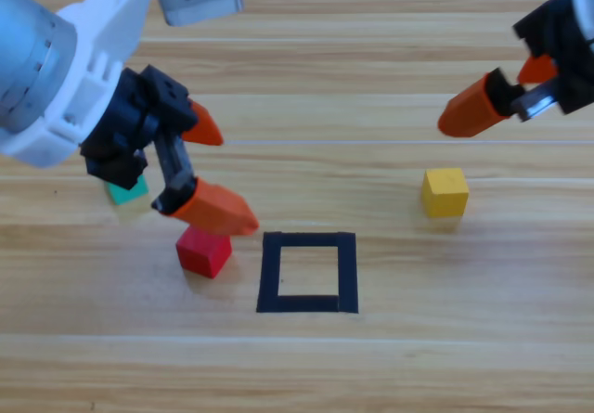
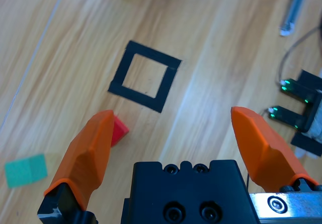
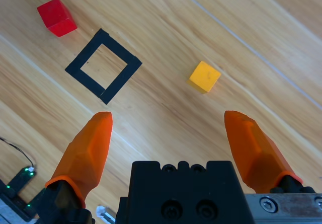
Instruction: Stack the blocks in the rectangular block: red at the bottom, yellow in the middle, green on top
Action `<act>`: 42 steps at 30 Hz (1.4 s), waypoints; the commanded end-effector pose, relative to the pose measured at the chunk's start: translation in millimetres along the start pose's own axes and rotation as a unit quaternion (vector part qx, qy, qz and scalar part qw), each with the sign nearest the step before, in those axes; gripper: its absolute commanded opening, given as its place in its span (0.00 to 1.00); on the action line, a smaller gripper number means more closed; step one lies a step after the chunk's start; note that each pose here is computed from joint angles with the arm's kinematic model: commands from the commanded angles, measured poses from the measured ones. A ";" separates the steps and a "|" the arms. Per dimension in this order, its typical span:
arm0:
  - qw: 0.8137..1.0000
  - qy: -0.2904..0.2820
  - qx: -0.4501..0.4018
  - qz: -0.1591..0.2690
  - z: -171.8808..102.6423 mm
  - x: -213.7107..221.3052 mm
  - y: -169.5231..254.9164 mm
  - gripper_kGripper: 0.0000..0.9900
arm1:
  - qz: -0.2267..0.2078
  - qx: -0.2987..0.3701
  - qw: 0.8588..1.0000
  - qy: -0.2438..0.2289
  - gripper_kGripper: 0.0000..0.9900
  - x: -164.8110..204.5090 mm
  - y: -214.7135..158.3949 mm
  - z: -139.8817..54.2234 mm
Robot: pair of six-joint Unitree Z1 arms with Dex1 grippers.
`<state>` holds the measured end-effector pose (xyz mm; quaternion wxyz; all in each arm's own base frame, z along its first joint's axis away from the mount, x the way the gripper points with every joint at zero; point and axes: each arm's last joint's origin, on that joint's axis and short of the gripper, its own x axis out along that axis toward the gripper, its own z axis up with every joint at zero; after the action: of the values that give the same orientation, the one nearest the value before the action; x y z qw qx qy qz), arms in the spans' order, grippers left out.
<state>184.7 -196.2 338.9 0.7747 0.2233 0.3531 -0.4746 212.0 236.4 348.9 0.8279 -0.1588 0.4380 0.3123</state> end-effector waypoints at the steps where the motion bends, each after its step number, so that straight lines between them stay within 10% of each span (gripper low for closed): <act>1: 0.994 0.028 -0.081 0.070 -4.2 7.5 5.2 1.00 | -0.039 0.095 0.994 0.028 0.99 42.1 -41.9 19.9; 14: 0.949 0.066 -0.248 0.185 7.1 -26.6 40.6 1.00 | -0.150 0.174 0.942 0.244 0.99 194.8 -61.6 43.5; 42: 0.892 0.270 -0.316 0.180 -10.0 108.7 76.5 1.00 | -0.116 0.252 0.911 0.304 0.86 255.6 -55.9 22.0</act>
<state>274.0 -213.5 273.2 0.7651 0.1458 0.6149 -0.1232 361.5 304.9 179.7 0.7158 -0.0830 0.6919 0.0437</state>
